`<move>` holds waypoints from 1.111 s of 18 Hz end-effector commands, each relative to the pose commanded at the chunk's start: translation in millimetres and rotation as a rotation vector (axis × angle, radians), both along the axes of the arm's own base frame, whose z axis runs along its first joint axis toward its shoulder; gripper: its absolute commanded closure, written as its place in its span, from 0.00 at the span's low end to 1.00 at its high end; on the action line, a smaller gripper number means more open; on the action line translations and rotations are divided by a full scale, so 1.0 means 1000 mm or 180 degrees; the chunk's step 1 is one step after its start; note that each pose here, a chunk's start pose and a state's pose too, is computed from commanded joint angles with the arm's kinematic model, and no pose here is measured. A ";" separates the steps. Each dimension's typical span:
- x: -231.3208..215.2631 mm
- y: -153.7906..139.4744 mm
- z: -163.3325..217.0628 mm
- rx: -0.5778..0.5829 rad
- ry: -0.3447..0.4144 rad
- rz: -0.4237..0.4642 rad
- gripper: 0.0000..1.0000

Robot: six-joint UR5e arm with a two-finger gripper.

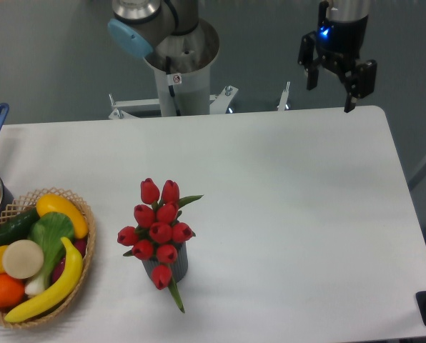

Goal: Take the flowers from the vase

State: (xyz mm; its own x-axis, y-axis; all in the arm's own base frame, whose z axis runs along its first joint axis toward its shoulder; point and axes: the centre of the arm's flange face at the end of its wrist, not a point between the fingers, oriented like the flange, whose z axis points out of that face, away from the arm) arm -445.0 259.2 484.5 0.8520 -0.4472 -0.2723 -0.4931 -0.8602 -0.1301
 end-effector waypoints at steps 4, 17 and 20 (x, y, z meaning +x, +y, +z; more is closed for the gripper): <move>-0.003 -0.003 -0.003 0.0339 -0.0159 0.0053 0.00; 0.001 0.078 -0.050 0.1492 -0.0763 0.1093 0.00; 0.008 0.113 -0.071 0.1555 -0.0764 0.1034 0.00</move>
State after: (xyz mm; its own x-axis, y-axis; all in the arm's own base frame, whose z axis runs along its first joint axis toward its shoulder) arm -437.3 371.9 413.5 0.9860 -0.0279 -0.1642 -0.1252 -0.7744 -0.6202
